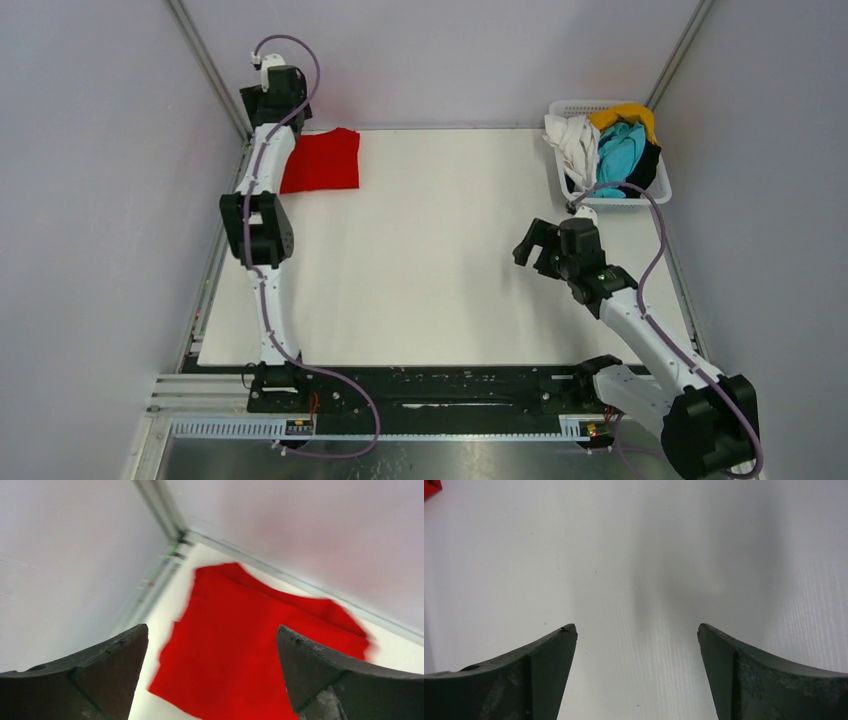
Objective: Fold and stack the t-shirts
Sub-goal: Reset both arms
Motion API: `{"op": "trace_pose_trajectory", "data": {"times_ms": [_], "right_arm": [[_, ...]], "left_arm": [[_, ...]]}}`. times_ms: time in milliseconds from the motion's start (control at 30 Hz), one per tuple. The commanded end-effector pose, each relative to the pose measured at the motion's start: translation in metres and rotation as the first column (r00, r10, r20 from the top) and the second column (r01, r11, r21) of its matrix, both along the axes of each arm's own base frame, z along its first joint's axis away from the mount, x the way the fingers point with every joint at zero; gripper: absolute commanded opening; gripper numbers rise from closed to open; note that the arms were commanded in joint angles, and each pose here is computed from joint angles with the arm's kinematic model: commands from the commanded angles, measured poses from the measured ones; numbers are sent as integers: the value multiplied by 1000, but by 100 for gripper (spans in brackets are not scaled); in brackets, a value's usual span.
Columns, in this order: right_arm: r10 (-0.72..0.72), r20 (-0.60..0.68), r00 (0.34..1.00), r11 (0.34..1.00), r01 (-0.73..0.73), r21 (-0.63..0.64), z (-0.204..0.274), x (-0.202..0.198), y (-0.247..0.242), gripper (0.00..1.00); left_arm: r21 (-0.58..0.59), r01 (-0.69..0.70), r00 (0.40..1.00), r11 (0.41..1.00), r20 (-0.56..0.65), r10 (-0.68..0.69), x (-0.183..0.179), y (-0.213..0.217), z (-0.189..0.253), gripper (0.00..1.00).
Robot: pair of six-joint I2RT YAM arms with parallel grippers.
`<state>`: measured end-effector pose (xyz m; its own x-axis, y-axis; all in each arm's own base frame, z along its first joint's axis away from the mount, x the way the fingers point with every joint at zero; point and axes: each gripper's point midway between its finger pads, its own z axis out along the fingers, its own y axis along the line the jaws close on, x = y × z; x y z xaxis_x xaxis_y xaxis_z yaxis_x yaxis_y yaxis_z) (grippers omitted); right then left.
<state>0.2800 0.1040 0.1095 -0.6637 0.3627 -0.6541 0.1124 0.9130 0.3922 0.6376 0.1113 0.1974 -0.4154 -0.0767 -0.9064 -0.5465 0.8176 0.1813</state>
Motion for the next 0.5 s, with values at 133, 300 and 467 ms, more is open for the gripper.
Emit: {"op": "trace_pose_trajectory", "data": {"times_ms": [133,300,467], "right_arm": [[-244,72,967,970,245,-5,8,-20,-41,100],[-244,124,962,965,254,-66,11,-34,-57,100],[-281,169,945,950,299,-93,12,-39,-71,100]], "left_arm": [[-522,338,936,783,272,-223,-82,-160,96,99],[-500,382,924,777,202,-324,-196,-224,49,99],[-508,477,871,717,169,-461,-306,-266,2,99]]}}
